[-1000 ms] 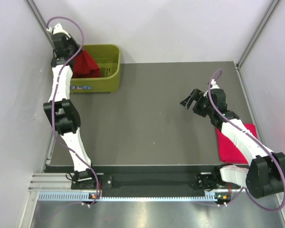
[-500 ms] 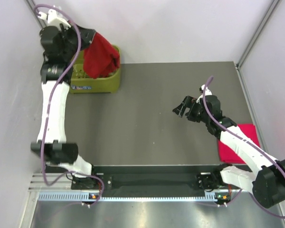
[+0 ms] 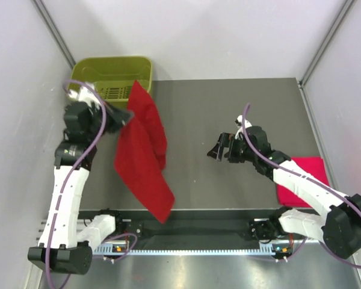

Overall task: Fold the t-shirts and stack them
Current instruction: Move the tshirt to the center of the board, then flatten the tshirt out

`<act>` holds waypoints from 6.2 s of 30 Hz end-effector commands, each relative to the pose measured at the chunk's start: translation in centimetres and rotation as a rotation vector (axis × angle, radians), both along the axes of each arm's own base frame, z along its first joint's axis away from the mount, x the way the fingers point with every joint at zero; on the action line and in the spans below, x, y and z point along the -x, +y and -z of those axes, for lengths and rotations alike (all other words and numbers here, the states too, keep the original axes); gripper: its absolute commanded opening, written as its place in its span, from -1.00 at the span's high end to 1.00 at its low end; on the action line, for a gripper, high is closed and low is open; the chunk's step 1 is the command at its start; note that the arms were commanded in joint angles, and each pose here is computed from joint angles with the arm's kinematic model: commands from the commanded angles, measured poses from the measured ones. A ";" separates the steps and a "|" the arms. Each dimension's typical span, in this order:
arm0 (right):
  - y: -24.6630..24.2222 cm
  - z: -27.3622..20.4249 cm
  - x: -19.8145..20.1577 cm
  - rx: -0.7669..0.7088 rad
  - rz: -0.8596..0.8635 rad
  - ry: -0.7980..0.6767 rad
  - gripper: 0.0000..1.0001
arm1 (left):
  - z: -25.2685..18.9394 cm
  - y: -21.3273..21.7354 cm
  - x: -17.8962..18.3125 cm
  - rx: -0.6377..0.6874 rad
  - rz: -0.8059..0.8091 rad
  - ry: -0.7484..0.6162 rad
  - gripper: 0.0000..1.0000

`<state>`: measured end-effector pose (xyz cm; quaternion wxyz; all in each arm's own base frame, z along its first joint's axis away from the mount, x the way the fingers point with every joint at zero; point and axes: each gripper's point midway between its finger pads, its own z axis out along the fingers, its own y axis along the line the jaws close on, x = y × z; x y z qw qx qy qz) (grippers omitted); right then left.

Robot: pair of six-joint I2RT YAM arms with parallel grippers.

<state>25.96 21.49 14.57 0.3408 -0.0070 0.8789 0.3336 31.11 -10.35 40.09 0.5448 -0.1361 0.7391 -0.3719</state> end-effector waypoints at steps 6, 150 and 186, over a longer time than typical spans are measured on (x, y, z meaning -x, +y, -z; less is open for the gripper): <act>7.0 -1.1 0.6 -0.091 -0.151 -0.090 -0.99 | 19.2 6.5 9.4 -0.295 -0.256 0.593 1.00; -6.5 8.1 0.8 0.276 0.082 0.259 0.39 | 36.4 0.2 15.0 -0.117 -0.068 1.078 1.00; 0.2 5.7 0.5 -0.089 -0.002 0.270 -0.05 | 0.1 10.8 6.3 -0.351 -0.584 0.140 1.00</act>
